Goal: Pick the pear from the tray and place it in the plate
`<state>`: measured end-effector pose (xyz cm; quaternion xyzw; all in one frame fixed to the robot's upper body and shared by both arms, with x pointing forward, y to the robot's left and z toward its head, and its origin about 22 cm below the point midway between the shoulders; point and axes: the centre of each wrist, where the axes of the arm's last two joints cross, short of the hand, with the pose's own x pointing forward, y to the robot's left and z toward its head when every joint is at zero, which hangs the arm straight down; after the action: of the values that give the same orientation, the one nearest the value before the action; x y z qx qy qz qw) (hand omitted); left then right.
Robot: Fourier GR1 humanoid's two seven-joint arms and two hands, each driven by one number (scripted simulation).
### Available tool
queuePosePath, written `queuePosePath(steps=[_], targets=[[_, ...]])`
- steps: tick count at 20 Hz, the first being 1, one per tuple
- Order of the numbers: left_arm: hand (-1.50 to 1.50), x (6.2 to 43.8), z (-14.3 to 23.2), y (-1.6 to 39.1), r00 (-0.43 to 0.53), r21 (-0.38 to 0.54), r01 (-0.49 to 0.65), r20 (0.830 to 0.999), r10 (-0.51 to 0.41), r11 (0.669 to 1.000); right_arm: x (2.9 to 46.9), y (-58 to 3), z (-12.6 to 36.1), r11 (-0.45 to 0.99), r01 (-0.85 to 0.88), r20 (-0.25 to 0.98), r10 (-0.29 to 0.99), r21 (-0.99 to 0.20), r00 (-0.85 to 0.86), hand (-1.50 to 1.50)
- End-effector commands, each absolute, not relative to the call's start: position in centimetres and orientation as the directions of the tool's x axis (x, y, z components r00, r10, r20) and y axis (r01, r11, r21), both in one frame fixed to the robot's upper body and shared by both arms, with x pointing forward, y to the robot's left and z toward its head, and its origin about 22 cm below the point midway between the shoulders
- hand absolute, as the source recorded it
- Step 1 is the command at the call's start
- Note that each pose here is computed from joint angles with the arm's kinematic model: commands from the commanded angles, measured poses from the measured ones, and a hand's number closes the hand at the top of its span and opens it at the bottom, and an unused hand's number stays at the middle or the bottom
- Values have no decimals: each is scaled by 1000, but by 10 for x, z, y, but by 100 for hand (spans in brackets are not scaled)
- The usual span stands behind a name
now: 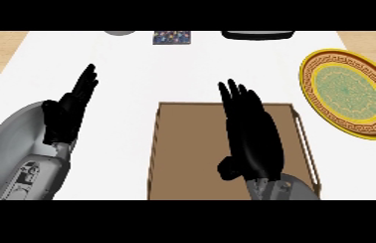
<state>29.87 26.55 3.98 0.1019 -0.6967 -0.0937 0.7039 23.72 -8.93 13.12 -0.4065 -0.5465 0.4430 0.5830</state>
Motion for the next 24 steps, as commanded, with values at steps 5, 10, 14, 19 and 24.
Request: queuePosePath(steps=[5, 10, 14, 19, 24], targets=[[0, 307, 49, 256, -3, 271, 6, 963, -271, 963, 257, -112, 150, 221, -211, 199, 973, -952, 119, -150], [0, 305, 27, 254, 8, 265, 8, 964, -265, 964, 260, -91, 124, 232, -244, 203, 969, -942, 138, -150], [0, 296, 23, 250, 19, 271, 31, 962, -271, 962, 275, -96, 109, 164, -300, 115, 978, -940, 177, -150], [0, 308, 27, 251, -1, 262, -4, 965, -262, 965, 285, -115, 85, 140, -349, 86, 982, -927, 167, -150], [0, 287, 34, 243, -8, 287, -13, 958, -287, 958, 283, -121, 59, 142, -373, 77, 980, -917, 183, -150]])
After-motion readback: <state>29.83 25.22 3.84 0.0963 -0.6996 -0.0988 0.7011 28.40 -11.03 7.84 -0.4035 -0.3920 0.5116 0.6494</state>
